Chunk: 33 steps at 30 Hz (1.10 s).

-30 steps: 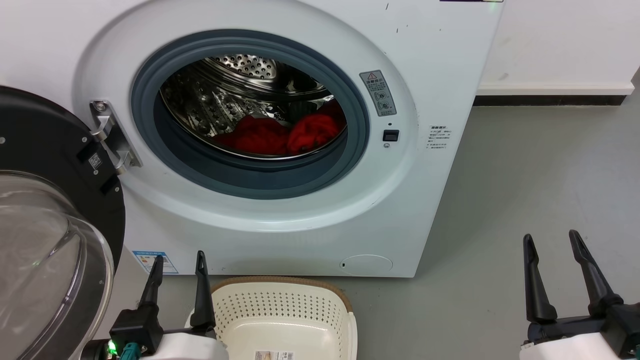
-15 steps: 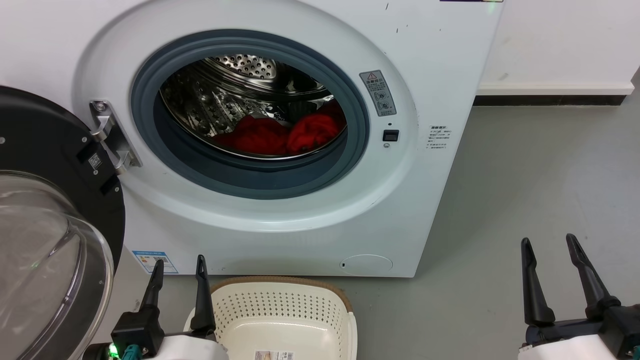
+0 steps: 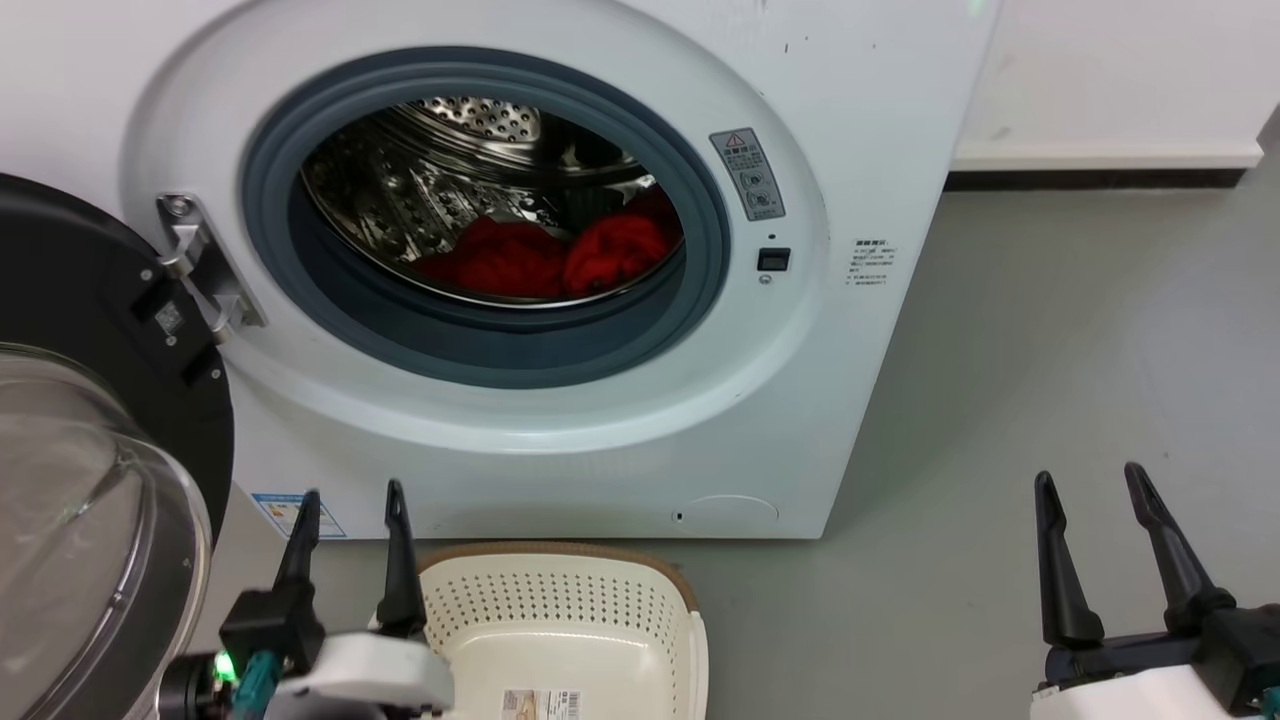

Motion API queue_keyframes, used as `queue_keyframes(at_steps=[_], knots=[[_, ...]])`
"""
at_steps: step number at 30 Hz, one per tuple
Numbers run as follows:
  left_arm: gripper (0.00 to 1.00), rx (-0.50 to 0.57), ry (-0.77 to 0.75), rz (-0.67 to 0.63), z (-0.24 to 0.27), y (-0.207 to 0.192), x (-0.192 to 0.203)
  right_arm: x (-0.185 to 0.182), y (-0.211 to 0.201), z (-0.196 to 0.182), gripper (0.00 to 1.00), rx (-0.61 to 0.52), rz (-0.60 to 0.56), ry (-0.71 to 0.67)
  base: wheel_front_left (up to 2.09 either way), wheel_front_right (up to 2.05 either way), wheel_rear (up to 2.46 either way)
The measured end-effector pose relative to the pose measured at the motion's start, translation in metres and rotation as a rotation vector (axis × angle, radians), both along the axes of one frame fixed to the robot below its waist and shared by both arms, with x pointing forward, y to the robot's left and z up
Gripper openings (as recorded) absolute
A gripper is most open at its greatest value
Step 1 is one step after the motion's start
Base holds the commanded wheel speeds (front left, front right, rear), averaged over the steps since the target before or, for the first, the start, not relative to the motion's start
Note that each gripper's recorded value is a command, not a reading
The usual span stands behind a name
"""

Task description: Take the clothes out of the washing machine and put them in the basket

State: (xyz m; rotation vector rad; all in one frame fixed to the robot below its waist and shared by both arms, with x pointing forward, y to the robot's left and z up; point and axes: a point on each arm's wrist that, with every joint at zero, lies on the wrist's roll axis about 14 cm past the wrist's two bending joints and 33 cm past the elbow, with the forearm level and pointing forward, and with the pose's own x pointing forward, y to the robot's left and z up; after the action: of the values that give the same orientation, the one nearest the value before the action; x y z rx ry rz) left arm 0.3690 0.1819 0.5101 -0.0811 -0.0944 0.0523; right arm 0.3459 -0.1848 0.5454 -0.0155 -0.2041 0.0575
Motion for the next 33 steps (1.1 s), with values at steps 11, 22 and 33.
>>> queue_keyframes(at_steps=[11,22,33], knots=[[1.0,0.06,0.007,-0.156,0.0,-0.031,0.092,0.022,-0.008,-0.012,1.0,-0.009,-0.025,0.036,0.0,0.0,0.0],[1.0,0.202,0.112,-0.29,-0.024,-0.061,0.205,0.048,-0.03,-0.031,1.0,0.0,-0.089,0.084,0.0,0.0,0.0],[1.0,0.299,0.277,-0.377,-0.054,-0.088,0.315,0.078,-0.057,-0.063,1.0,0.022,-0.161,0.153,0.0,0.0,0.0]])
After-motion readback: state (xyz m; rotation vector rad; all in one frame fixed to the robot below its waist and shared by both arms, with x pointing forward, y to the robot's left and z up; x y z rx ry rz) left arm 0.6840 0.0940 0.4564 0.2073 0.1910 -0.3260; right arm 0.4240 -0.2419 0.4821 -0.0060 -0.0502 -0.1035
